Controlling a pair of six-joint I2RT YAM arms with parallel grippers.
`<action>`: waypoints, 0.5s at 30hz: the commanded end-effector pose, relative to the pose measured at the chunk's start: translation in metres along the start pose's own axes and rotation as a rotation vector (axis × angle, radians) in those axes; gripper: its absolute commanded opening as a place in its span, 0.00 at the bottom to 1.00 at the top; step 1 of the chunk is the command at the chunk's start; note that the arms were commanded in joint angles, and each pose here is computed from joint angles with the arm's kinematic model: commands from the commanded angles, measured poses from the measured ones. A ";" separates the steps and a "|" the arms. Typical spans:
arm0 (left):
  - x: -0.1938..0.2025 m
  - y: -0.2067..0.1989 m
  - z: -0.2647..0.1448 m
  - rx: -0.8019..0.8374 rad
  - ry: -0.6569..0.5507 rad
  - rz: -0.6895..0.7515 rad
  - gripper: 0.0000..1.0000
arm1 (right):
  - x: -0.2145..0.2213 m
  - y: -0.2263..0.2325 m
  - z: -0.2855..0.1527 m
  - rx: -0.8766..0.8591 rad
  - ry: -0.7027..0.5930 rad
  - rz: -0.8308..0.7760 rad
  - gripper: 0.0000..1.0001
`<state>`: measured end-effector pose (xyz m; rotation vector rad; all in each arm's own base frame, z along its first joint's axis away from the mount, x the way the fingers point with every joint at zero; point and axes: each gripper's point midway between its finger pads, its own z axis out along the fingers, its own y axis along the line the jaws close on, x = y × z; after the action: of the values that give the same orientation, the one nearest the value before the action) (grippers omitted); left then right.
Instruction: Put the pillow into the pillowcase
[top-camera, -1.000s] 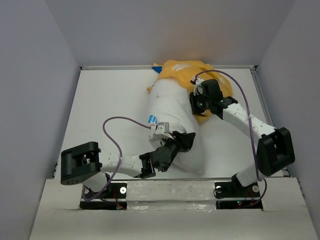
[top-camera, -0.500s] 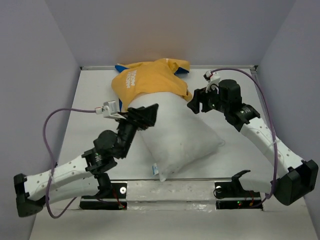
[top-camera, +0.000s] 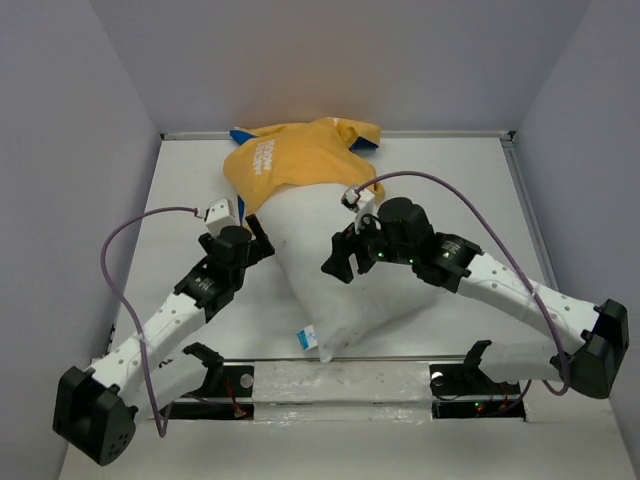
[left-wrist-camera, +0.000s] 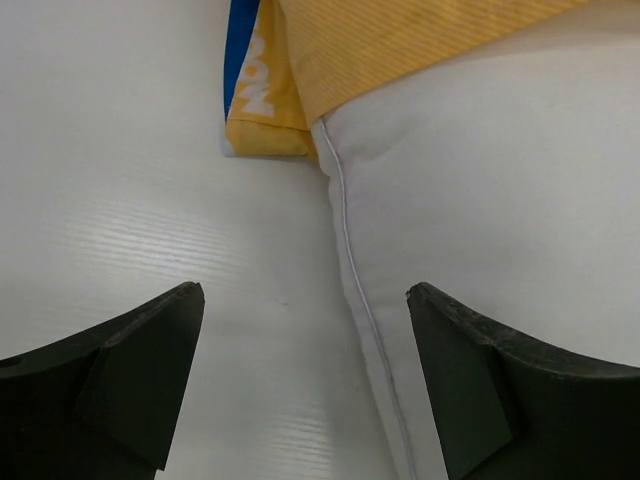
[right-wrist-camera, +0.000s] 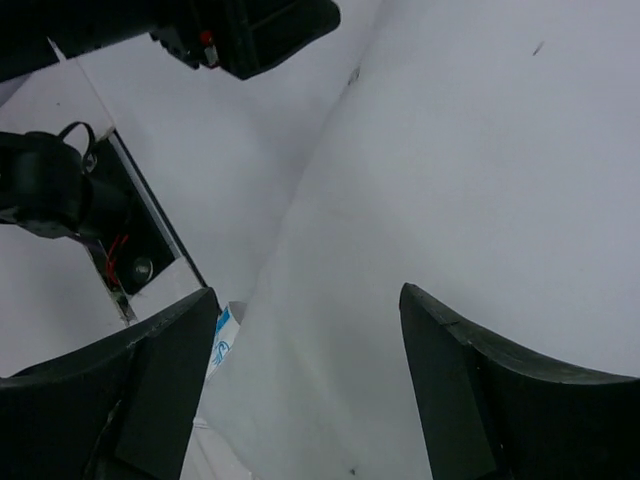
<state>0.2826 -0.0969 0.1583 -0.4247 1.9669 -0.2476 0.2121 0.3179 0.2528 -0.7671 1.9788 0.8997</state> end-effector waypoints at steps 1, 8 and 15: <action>-0.034 -0.032 0.022 0.029 -0.007 0.152 0.93 | 0.030 -0.023 0.025 0.157 0.046 0.019 0.80; -0.059 -0.049 0.062 0.005 -0.033 0.257 0.88 | 0.023 -0.115 0.019 0.367 -0.019 0.093 0.73; -0.057 -0.055 0.101 0.024 -0.003 0.320 0.82 | 0.013 -0.152 -0.004 0.440 -0.040 0.105 0.74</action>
<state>0.3844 -0.1127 0.1642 -0.1829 2.0501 -0.0340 0.3012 0.2464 0.1859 -0.4358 2.1378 0.5762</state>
